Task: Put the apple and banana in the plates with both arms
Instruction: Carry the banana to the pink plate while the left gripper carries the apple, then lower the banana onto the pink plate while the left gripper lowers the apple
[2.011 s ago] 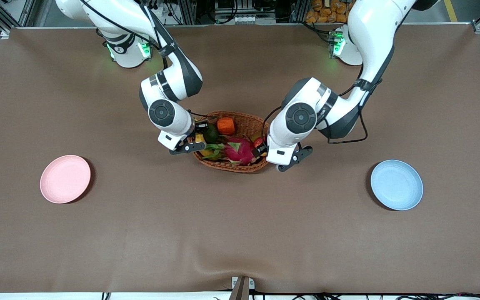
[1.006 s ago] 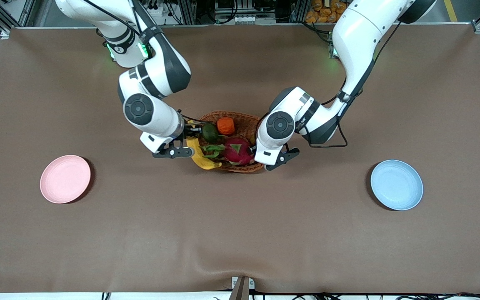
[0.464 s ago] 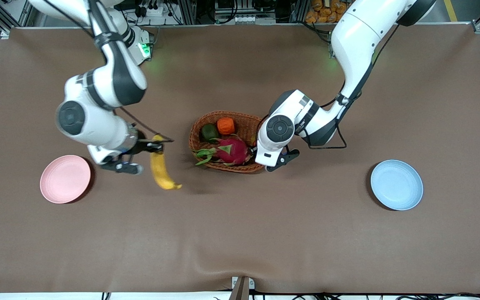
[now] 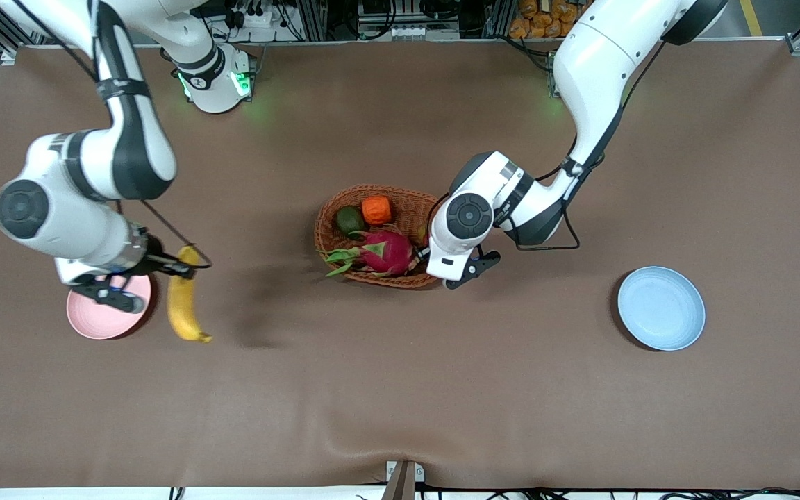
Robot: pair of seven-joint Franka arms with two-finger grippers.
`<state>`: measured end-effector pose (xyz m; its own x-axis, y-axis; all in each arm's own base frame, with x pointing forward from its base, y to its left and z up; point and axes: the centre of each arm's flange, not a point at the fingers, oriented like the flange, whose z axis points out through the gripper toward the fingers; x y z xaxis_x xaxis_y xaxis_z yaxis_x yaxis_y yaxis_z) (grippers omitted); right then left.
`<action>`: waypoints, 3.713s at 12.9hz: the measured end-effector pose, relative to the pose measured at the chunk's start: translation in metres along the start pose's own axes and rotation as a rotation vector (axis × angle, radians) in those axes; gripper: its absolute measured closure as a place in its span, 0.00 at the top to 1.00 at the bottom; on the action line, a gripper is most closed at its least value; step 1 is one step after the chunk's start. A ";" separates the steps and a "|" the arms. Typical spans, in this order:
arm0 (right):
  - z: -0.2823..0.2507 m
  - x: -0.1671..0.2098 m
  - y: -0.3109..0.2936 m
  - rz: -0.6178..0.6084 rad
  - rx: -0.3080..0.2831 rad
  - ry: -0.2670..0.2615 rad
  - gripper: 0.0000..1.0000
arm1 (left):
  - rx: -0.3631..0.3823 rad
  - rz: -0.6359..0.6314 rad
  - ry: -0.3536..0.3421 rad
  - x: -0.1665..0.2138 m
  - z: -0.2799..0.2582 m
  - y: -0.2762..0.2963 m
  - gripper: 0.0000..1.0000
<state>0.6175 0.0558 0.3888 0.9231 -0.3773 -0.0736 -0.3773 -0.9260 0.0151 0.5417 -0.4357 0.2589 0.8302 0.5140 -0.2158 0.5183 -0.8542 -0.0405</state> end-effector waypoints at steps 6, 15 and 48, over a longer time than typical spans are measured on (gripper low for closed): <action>0.004 0.046 0.126 0.070 -0.047 0.000 0.39 | -0.192 -0.127 0.030 0.083 -0.136 -0.025 0.68; 0.062 0.060 0.208 0.144 -0.094 -0.127 0.39 | -0.151 0.149 -0.037 0.119 -0.210 -0.100 0.68; 0.086 0.083 0.192 0.048 -0.109 -0.044 1.00 | -0.249 0.779 0.016 0.385 -0.047 -0.387 0.68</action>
<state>0.6153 -0.1525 0.2999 0.8992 -0.4224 -0.1139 -0.4084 -0.9038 0.1275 0.6708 0.0964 0.2375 0.9729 -0.2175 -0.0783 -0.1799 -0.9253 0.3339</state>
